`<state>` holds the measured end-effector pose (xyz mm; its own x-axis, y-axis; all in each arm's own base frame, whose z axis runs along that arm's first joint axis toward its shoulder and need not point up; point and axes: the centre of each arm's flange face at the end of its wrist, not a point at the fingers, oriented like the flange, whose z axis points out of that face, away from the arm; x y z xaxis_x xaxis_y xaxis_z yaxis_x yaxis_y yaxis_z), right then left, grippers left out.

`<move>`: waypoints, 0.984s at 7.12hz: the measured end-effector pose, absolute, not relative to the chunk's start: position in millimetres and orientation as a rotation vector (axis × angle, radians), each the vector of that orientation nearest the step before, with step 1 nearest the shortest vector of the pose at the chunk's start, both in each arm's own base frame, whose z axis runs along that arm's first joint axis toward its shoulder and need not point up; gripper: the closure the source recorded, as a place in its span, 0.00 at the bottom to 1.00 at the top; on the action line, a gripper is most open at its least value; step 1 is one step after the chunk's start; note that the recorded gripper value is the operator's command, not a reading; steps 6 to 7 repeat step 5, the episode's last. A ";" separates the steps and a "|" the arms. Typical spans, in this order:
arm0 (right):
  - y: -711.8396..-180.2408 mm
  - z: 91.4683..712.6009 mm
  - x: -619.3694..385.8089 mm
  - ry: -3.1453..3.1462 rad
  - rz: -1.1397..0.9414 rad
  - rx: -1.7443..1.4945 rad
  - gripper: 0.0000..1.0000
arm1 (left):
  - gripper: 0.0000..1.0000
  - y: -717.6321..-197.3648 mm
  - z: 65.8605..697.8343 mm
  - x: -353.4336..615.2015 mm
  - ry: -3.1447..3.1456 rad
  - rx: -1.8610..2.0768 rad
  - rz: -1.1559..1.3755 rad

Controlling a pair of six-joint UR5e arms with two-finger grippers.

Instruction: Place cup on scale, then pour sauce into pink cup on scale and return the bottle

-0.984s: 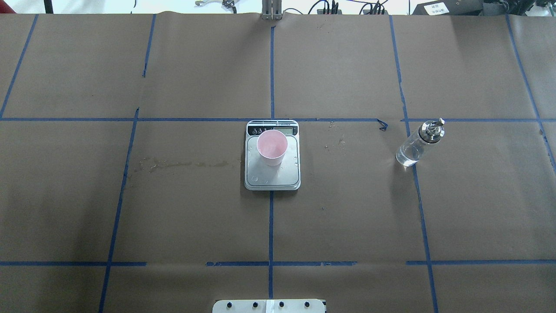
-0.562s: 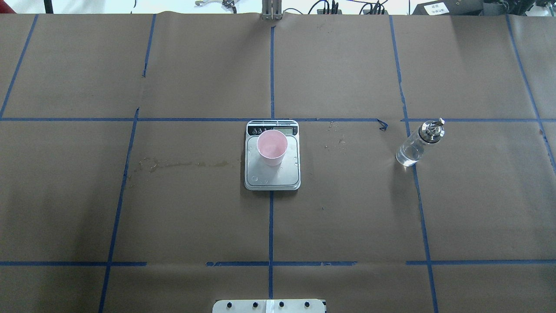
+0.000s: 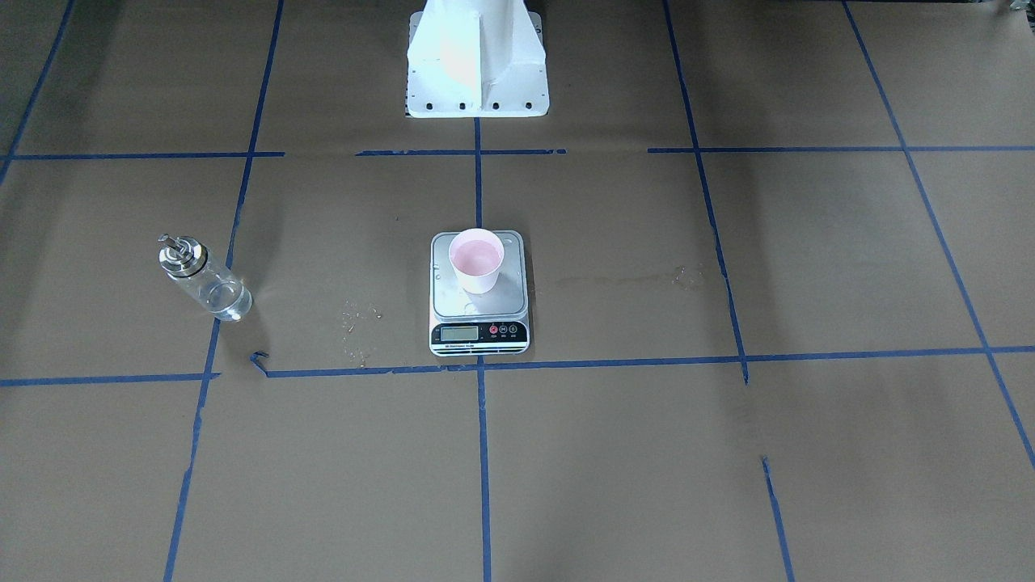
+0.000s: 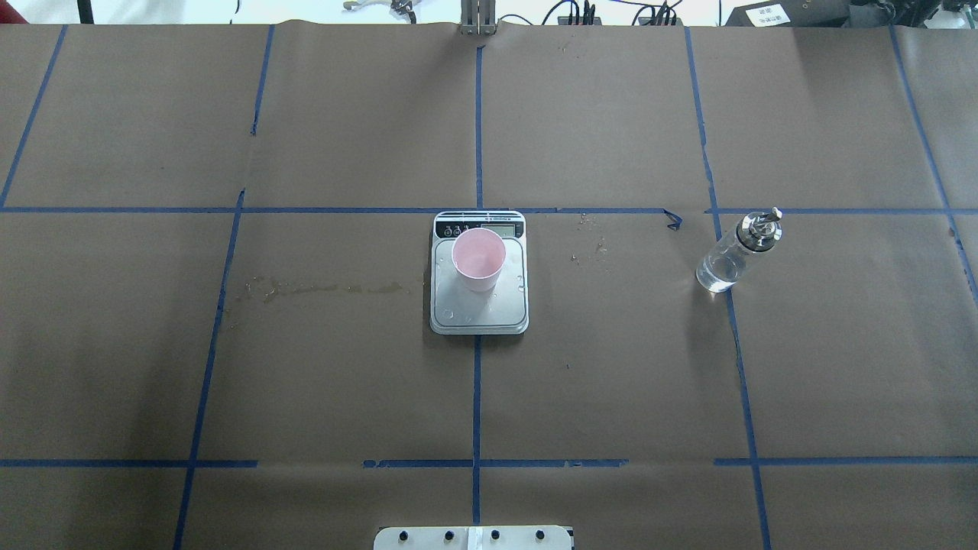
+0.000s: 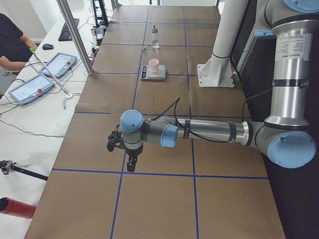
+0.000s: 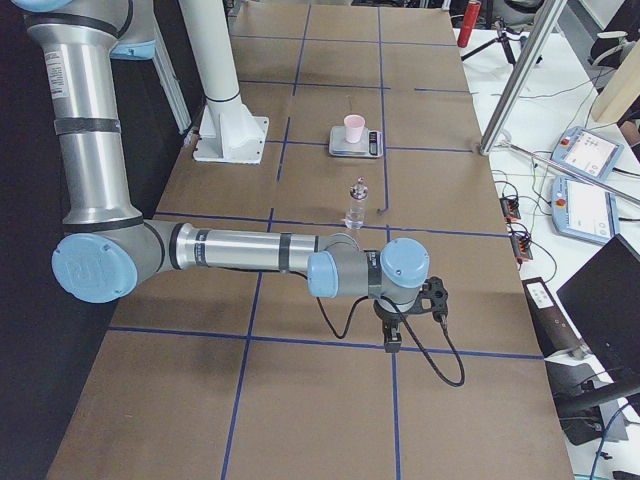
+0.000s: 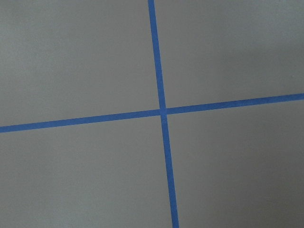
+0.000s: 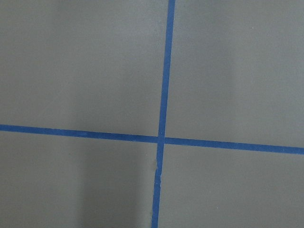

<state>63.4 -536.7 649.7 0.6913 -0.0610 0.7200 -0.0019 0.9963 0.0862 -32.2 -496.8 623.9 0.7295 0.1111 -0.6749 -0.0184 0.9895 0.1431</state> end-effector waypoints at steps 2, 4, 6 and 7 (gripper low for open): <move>-533.5 653.0 63.0 -0.809 -0.032 0.077 0.00 | 0.00 -497.4 623.2 -32.2 0.750 0.132 0.072; -532.9 653.4 62.9 -0.809 -0.033 0.077 0.00 | 0.00 -497.5 622.4 -32.2 0.751 0.133 0.072; -532.7 653.6 63.2 -0.809 -0.034 0.077 0.00 | 0.00 -497.5 622.3 -32.2 0.751 0.134 0.073; -532.7 653.6 63.2 -0.809 -0.034 0.077 0.00 | 0.00 -497.5 622.3 -32.2 0.751 0.134 0.073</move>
